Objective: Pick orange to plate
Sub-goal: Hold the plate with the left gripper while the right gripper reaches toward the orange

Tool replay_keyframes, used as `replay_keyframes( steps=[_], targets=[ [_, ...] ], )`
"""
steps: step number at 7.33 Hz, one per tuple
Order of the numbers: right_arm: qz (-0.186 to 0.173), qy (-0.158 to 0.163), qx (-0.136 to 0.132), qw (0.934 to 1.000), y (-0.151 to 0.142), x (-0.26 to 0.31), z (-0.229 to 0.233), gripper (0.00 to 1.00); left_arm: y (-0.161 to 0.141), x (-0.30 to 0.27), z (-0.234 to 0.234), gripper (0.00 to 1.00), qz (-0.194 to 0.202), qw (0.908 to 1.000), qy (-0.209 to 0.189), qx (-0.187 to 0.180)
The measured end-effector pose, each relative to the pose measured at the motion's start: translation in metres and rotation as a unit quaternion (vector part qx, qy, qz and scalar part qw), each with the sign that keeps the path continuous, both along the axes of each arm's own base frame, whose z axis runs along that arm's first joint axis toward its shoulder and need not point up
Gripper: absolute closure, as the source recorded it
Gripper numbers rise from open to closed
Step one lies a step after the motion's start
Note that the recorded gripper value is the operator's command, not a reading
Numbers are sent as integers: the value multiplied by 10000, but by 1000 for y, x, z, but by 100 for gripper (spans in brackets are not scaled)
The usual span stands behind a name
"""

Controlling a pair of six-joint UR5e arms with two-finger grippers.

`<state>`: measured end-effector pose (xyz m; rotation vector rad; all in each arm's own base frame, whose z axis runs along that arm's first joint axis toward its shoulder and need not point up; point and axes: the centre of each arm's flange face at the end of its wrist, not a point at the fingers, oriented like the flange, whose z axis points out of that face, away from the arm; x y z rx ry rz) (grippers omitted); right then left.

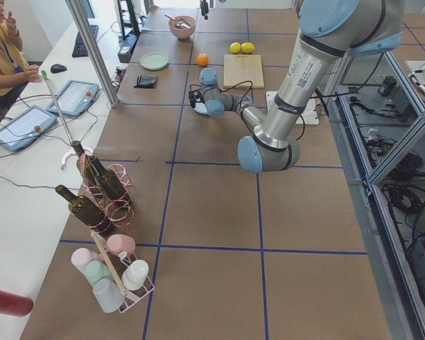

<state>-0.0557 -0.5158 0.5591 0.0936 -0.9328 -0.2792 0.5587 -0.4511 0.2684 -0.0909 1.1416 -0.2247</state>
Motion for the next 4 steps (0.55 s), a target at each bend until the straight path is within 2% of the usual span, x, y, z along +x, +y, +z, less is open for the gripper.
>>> replay_keyframes(
  steps=[2,4],
  targets=[
    [-54,-22,13,10000,-7,-18,-14,0,5,-11,-7,38,-27,9999,102,48],
    [135,-91,-46,9999,-11,-71,-46,0,10,-21,-15,38,-46,9997,198,94]
  ],
)
